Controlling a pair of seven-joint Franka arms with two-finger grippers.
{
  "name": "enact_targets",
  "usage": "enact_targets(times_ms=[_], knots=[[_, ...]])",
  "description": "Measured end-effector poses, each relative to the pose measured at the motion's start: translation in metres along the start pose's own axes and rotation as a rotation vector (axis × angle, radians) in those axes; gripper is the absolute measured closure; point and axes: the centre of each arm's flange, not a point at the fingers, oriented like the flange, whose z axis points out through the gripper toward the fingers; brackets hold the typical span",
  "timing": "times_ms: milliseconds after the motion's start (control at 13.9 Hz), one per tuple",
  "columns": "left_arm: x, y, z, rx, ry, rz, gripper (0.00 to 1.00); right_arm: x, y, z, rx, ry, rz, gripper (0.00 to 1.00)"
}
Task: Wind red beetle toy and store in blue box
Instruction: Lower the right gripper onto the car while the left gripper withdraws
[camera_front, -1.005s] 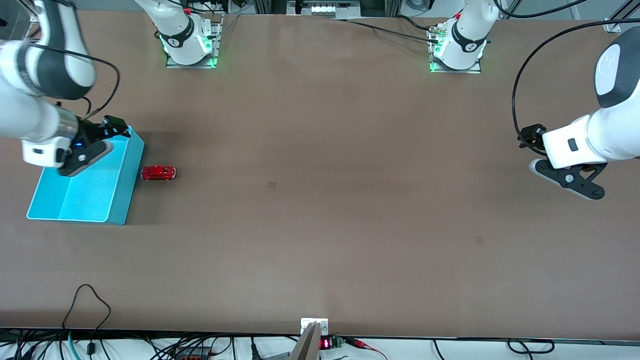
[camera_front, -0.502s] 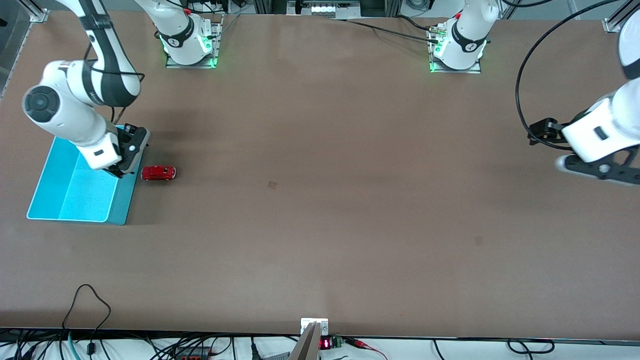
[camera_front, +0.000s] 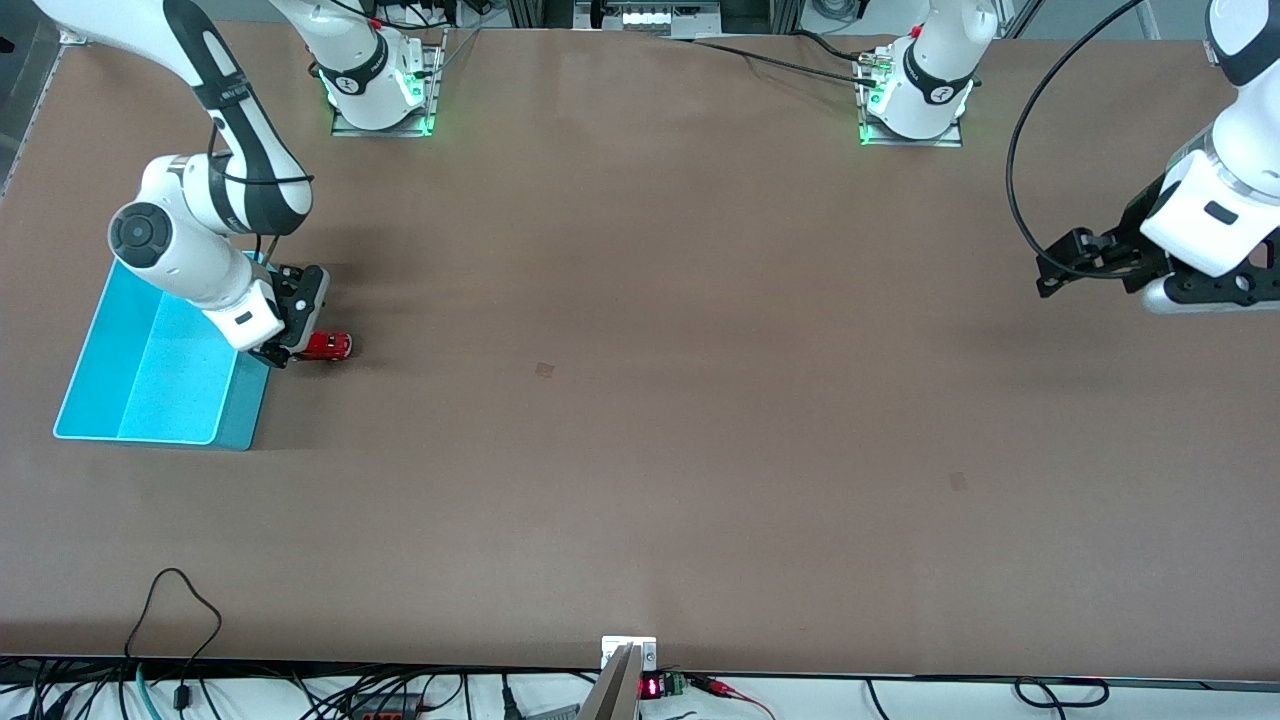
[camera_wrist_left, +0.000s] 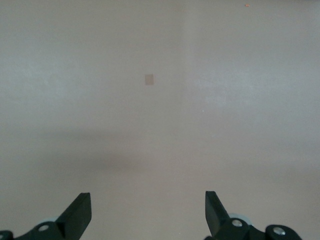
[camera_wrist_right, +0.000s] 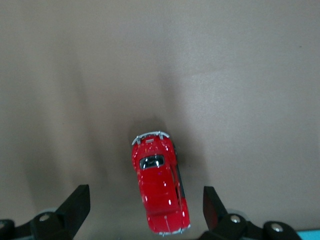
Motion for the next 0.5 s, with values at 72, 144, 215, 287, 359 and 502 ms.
enact_targets(times_ms=[72,144,215,287,359,502], knots=[[-0.003,-0.002,0.002,0.001,-0.017,-0.003,0.0,0.0,0.0,0.006,0.004,0.003,-0.002,0.0],[-0.005,-0.002,0.003,0.003,-0.034,-0.003,0.0,0.001,-0.001,0.013,0.01,0.006,-0.002,0.0],[-0.006,-0.001,0.004,0.005,-0.046,-0.001,0.0,0.001,-0.001,0.018,0.015,0.009,-0.002,0.0],[-0.008,-0.001,0.006,0.007,-0.063,0.0,0.0,0.001,-0.002,0.023,0.018,0.011,-0.002,0.0],[-0.01,-0.001,0.007,0.01,-0.079,-0.001,0.0,0.001,-0.002,0.026,0.02,0.013,-0.002,0.0],[-0.011,-0.004,0.007,0.011,-0.09,-0.006,0.0,-0.001,-0.002,0.034,0.025,0.018,0.002,0.0]])
